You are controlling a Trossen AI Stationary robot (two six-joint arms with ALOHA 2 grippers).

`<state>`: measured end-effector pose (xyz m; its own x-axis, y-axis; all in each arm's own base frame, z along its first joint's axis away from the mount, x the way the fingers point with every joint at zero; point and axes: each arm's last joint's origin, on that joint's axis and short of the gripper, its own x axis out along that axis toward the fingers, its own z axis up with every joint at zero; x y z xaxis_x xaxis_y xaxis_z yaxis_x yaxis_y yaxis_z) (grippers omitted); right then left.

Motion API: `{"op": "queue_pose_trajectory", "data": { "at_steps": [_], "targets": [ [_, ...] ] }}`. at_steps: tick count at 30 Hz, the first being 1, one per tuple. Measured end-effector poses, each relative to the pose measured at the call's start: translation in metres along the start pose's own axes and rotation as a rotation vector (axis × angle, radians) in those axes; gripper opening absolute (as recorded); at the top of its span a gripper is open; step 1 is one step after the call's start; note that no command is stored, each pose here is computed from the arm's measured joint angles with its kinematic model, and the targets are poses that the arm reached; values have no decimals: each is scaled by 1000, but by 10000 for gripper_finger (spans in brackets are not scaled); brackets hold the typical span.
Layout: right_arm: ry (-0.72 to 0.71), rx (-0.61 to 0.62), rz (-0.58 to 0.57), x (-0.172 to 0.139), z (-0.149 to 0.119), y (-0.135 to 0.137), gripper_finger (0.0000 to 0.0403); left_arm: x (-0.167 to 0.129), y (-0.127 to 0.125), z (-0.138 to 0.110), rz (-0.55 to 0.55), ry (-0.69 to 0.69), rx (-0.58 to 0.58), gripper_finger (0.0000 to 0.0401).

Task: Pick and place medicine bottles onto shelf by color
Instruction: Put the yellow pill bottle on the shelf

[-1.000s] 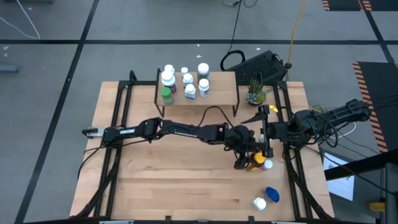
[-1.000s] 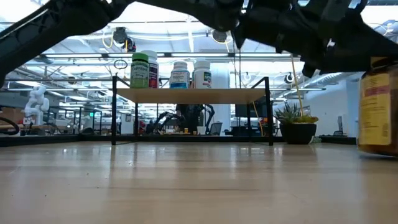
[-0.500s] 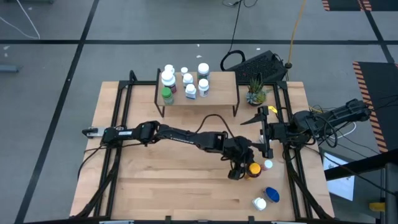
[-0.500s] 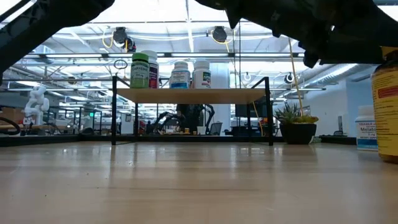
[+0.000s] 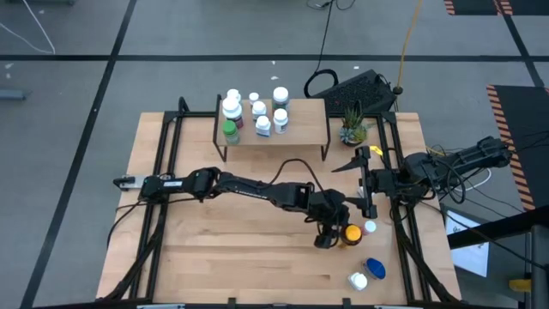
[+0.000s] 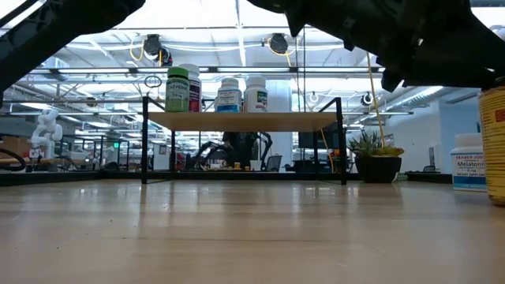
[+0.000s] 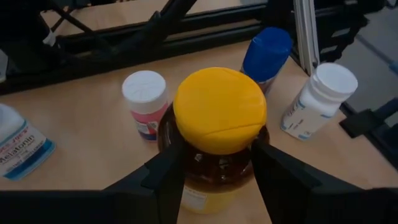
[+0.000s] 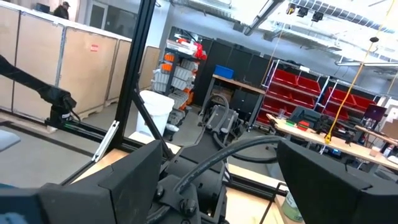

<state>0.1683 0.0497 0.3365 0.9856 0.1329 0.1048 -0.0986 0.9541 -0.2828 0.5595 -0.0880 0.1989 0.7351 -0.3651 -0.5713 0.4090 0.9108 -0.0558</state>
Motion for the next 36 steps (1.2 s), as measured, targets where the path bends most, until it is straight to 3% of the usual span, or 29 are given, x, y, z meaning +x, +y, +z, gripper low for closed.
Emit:
{"op": "queue_pose_trajectory", "data": {
  "at_steps": [5, 10, 20, 25, 29, 36],
  "targets": [
    [-8, 1, -3, 0, 1, 0, 313, 0, 0, 1, 1, -7, -116, 181],
    [-8, -1, -2, 0, 1, 0, 313, 0, 1, 0, 18, -4, -102, 182],
    [-9, -8, -4, -1, 1, 0, 313, -40, -13, 16, 418, 159, -88, 182],
    [-14, 1, -6, -2, 2, -1, 313, -42, -31, 20, 437, 167, -79, 185],
    [-18, 8, -8, -3, 3, -1, 313, -34, -33, 20, 434, 128, -62, 215],
    [-20, 8, -10, -3, 3, -2, 313, -28, -28, 26, 444, 3, -37, 317]
  ]
}}
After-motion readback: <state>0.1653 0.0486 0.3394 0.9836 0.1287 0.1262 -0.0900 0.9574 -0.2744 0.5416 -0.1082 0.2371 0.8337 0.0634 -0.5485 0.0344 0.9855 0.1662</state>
